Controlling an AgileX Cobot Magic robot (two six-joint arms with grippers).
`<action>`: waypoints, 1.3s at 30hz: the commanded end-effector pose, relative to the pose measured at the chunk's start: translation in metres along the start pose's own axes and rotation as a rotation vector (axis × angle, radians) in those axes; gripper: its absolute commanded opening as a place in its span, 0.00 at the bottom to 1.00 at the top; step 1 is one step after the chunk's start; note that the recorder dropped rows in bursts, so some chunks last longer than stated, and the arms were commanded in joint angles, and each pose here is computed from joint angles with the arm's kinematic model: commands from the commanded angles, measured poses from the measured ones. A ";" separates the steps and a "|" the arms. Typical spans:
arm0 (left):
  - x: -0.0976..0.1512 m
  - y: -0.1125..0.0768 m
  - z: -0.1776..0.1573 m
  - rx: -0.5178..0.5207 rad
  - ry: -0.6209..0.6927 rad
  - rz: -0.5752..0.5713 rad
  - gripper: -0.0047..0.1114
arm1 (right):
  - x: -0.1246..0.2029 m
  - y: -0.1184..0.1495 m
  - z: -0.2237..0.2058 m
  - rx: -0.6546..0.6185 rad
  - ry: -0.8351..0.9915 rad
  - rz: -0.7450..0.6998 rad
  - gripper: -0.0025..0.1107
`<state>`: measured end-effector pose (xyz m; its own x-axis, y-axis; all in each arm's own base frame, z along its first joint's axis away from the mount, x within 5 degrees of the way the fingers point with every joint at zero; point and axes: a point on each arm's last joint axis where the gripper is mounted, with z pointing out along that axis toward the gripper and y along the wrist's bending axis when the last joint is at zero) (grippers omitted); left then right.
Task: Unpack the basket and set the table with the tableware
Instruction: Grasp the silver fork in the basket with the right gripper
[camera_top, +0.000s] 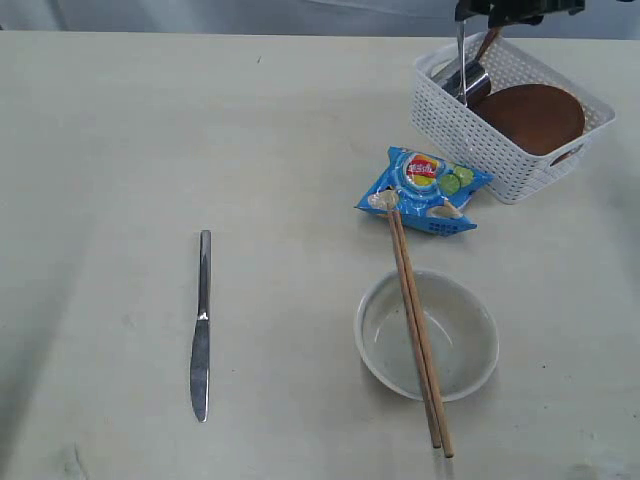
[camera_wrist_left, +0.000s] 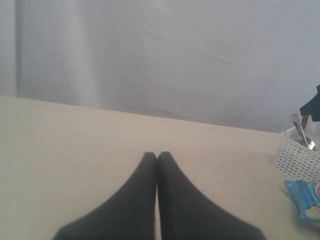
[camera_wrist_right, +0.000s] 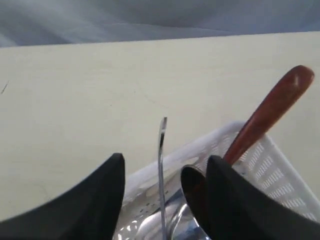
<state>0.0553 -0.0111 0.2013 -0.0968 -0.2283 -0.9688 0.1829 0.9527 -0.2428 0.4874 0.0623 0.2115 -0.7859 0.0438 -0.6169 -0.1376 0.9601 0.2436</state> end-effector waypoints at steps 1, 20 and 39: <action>0.001 0.000 0.000 0.001 0.001 0.015 0.04 | 0.006 0.003 0.013 0.001 0.023 -0.041 0.44; 0.001 0.000 0.000 0.001 0.001 0.015 0.04 | 0.011 -0.003 0.030 0.019 0.005 -0.060 0.26; 0.001 0.000 0.000 0.001 0.001 0.015 0.04 | 0.012 -0.003 0.030 0.015 0.020 -0.060 0.12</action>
<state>0.0553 -0.0111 0.2013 -0.0968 -0.2283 -0.9688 0.1829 0.9527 -0.2428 0.4956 0.0695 0.1782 -0.7941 -0.0026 -0.6077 -0.1631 0.9642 0.2090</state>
